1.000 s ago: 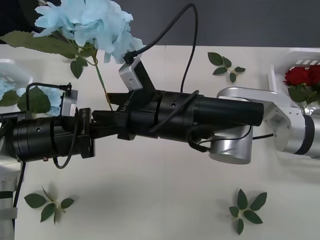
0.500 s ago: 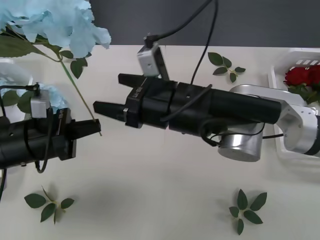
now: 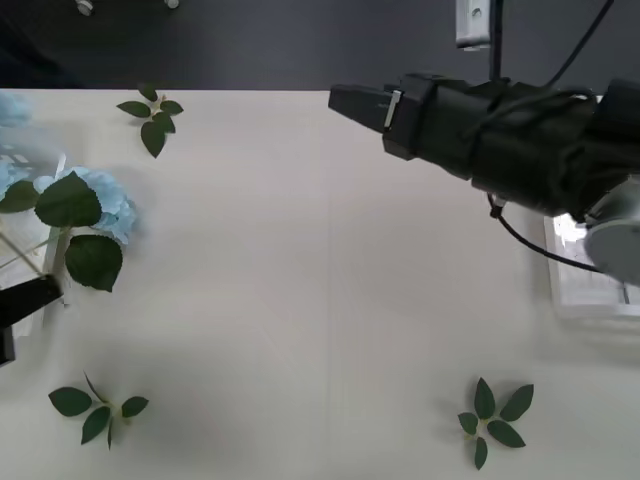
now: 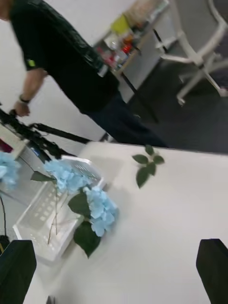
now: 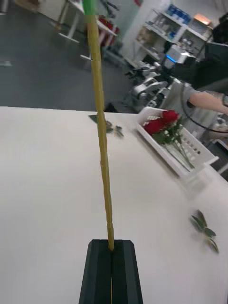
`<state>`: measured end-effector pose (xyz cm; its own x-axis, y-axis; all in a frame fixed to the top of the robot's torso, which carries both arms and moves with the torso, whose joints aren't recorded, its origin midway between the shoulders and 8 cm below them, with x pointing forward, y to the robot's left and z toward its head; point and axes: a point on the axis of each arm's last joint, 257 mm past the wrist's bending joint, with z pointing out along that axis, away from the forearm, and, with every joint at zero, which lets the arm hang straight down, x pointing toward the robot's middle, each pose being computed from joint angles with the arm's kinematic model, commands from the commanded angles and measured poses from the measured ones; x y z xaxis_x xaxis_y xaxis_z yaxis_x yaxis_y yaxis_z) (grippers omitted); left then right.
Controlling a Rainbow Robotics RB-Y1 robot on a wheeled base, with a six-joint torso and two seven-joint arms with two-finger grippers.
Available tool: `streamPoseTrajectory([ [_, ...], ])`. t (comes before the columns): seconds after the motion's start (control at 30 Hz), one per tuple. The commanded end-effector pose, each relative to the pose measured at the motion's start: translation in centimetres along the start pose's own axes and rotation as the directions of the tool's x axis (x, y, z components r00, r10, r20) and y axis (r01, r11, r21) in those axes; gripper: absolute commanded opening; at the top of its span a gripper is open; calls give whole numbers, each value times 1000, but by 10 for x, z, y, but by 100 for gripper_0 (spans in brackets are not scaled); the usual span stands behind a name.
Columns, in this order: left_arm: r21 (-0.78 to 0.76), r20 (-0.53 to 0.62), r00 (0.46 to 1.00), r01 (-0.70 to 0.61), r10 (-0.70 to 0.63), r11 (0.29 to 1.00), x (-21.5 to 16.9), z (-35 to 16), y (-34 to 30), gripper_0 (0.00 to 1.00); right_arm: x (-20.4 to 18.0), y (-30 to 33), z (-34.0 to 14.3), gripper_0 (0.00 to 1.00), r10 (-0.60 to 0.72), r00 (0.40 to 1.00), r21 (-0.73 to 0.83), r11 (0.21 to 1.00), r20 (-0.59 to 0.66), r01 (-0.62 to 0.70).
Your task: Put the red flowers into the right box and the blue flowers into the left box
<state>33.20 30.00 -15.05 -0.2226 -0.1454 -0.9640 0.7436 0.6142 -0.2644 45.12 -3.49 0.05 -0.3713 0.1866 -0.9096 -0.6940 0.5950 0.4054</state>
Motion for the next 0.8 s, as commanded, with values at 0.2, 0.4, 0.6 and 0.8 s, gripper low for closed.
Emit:
streamPoseTrajectory([
  [0.2,-312,31,999,15,-5,950,-1,-94,39,0,6,-63,-60,100,273,940,325,925,-205,-197],
  [0.4,-470,36,999,42,-29,881,3,-131,63,0,26,-111,-110,100,405,866,564,805,-294,-184],
  [0.6,-617,54,990,133,-127,776,8,-157,90,0,46,-156,-146,100,497,812,712,686,-307,-151],
  [0.8,-694,111,974,219,-199,686,12,-173,114,0,42,-177,-153,100,514,814,745,647,-270,-162],
])
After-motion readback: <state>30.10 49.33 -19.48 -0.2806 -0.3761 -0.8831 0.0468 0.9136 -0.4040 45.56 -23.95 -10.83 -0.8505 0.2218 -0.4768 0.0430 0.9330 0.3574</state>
